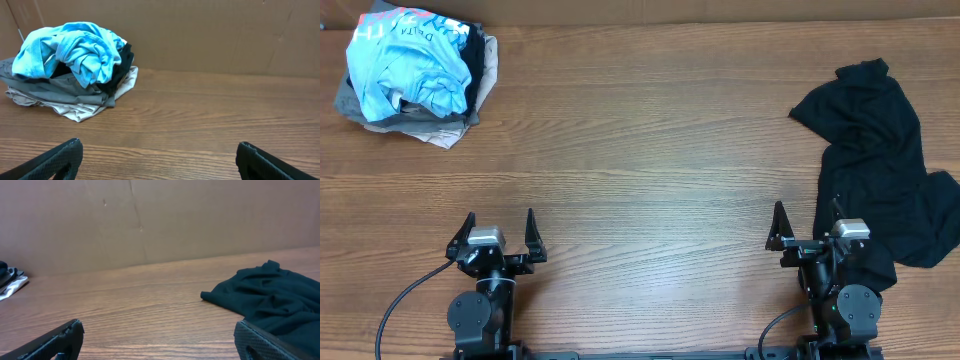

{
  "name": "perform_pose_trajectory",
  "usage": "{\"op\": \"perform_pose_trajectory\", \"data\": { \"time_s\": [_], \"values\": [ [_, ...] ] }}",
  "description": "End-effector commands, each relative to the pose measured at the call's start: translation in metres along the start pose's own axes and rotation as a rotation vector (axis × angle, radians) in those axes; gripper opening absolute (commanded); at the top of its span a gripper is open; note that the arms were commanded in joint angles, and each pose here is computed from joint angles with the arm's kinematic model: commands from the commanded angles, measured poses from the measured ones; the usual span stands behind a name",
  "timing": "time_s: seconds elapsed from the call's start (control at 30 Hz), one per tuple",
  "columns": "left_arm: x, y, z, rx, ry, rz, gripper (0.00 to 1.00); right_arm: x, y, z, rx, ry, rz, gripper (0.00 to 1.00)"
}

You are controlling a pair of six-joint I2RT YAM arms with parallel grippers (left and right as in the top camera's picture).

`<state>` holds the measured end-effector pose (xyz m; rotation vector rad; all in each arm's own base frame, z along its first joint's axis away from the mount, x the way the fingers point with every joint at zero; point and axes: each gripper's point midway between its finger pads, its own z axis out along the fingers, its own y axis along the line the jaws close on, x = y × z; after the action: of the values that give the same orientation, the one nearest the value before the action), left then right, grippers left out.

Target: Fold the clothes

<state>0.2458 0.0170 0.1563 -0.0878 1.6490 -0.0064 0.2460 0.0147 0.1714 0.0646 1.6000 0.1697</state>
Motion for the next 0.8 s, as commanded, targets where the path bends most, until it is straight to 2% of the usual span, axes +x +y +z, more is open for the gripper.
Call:
{"op": "perform_pose_trajectory", "data": {
  "time_s": [0.0, 0.33, 0.57, 0.77],
  "values": [
    [0.0, 0.001, 0.0, -0.009, -0.007, -0.007, 1.0, 0.001, -0.003, 0.0, 0.013, -0.007, 0.001, 1.0],
    [-0.002, 0.001, 0.0, -0.009, -0.015, -0.005, 1.0, -0.005, -0.004, 0.0, 0.023, -0.032, 0.003, 1.0],
    [-0.043, -0.001, -0.006, -0.004, -0.132, 0.034, 1.0, -0.047, 0.002, -0.008, 0.01, -0.118, 0.0, 1.0],
    [-0.09, -0.007, -0.015, 0.009, -0.133, 0.032, 1.0, -0.1, 0.008, -0.027, 0.026, -0.14, -0.041, 1.0]
  ]
}}
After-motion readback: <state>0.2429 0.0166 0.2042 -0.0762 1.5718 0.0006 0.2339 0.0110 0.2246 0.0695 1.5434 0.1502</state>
